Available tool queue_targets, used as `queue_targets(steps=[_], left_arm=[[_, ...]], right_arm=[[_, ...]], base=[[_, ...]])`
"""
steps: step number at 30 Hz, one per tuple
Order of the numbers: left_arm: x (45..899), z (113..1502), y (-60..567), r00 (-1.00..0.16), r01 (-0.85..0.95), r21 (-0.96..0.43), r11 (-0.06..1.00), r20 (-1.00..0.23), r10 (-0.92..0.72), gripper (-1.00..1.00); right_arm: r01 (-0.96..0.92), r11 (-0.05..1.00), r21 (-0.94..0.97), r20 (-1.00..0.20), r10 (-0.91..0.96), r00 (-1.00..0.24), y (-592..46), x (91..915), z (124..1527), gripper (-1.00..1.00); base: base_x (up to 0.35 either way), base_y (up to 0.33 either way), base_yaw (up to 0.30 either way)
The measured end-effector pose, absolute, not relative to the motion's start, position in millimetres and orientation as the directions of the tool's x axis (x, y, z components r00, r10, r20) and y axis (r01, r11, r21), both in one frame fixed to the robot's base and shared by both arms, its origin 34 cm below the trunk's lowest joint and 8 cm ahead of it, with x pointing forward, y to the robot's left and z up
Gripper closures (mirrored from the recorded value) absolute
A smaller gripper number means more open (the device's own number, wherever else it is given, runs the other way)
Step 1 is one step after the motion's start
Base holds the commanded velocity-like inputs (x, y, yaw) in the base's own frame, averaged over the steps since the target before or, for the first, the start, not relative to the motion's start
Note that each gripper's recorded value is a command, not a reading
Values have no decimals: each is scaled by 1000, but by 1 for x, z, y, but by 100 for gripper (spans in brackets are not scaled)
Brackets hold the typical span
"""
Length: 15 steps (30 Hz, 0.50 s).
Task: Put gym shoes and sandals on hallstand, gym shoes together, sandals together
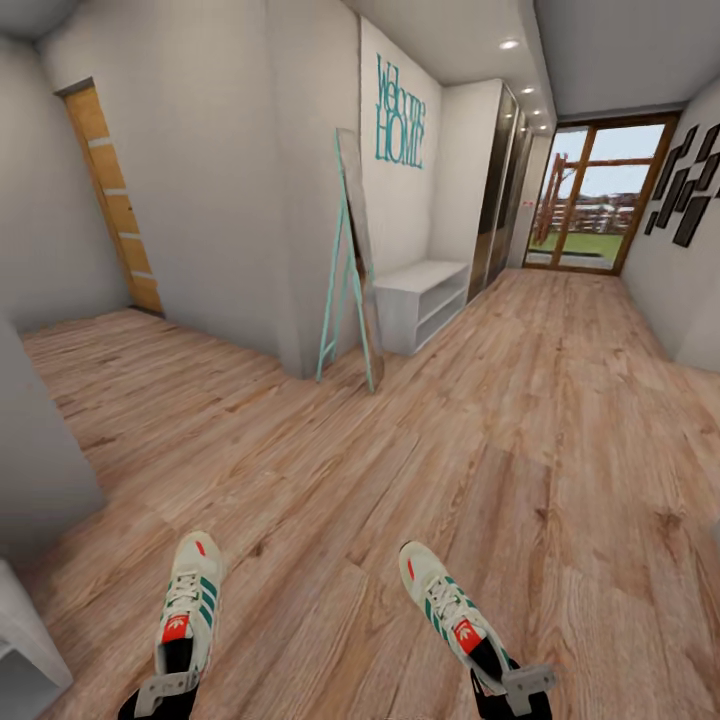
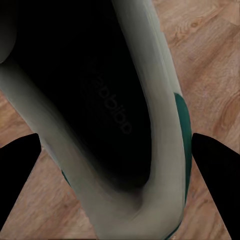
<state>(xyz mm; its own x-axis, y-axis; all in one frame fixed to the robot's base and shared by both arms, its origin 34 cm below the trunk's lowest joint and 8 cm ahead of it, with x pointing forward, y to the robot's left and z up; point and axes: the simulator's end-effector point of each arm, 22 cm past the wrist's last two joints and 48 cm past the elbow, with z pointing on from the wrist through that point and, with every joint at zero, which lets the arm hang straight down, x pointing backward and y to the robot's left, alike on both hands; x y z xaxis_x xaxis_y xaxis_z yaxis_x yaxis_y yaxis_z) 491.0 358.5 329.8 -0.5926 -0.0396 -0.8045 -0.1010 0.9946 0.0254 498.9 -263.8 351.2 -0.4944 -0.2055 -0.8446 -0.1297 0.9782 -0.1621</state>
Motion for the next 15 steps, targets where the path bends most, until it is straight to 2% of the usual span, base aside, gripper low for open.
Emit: queue_targets(steps=[5, 15], left_arm=[[492, 331, 357, -589, -98, 25, 995, -807, -38, 100], [486, 328, 354, -600, -94, 19, 995, -799, -42, 100]], right_arm=[[-129, 978, -162, -847, -205, -491, -264, 500, 353, 100], [-128, 979, -160, -847, -203, -491, -263, 499, 353, 100]], base=[[-71, 102, 239], [-6, 9, 255]])
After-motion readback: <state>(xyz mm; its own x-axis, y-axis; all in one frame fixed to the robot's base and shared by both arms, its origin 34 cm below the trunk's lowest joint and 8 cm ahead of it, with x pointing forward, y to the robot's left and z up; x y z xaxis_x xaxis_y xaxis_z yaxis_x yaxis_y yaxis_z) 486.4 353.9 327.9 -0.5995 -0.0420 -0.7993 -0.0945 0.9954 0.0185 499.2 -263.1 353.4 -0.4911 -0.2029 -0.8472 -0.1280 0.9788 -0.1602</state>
